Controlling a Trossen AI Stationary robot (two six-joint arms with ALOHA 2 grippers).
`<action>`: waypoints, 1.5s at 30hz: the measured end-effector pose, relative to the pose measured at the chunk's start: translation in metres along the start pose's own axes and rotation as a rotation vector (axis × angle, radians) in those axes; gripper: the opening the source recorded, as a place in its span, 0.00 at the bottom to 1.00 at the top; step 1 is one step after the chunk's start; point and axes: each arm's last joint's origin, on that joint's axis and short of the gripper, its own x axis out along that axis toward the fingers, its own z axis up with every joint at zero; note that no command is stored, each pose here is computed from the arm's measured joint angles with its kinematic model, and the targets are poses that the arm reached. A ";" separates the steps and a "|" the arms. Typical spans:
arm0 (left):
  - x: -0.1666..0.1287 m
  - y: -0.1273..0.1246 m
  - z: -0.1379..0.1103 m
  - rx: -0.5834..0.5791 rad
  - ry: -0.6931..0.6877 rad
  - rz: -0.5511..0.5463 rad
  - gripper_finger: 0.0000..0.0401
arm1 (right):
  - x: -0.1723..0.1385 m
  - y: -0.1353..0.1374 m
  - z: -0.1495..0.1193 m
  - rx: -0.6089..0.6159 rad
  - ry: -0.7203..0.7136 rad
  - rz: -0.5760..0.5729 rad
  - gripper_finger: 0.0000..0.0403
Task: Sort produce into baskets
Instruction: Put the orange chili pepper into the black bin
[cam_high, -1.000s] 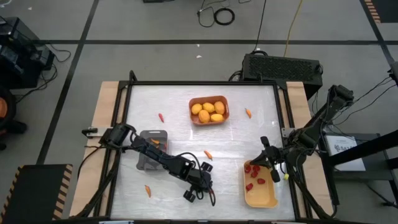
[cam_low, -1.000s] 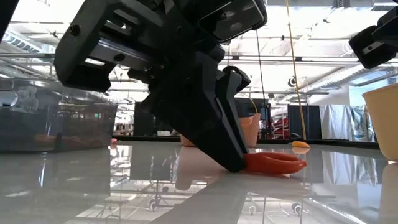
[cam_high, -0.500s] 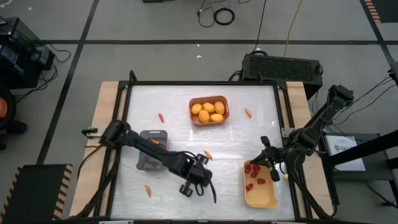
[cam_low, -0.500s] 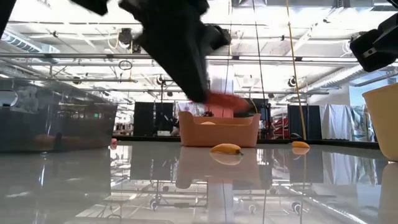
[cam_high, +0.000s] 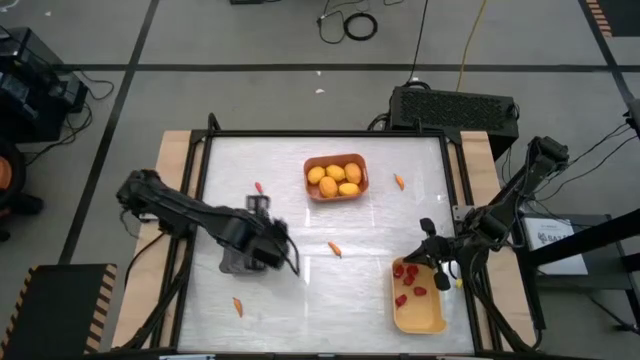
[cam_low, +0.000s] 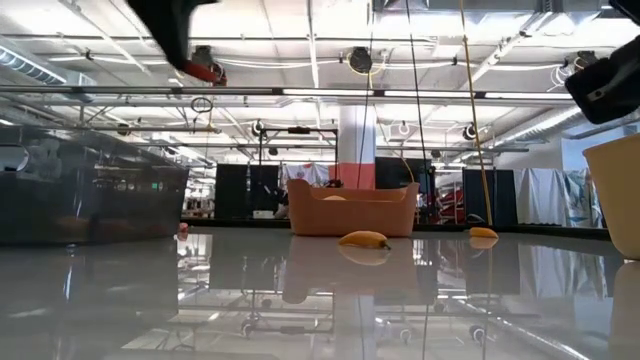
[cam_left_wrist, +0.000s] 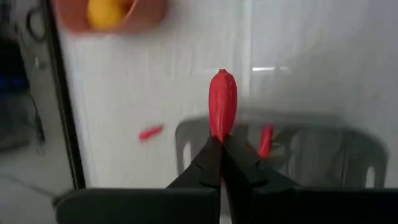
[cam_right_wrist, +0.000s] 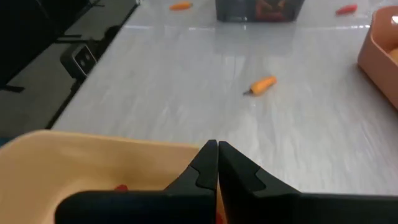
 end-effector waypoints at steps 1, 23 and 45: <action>-0.002 0.003 -0.007 -0.031 0.005 0.002 0.02 | 0.000 -0.001 -0.001 0.004 0.009 -0.005 0.01; 0.037 -0.003 -0.060 -0.305 0.204 -0.073 0.02 | 0.000 -0.001 -0.002 0.024 0.020 -0.017 0.01; 0.038 -0.006 -0.047 -0.342 0.069 -0.088 0.38 | 0.000 -0.001 -0.002 0.030 0.020 -0.017 0.01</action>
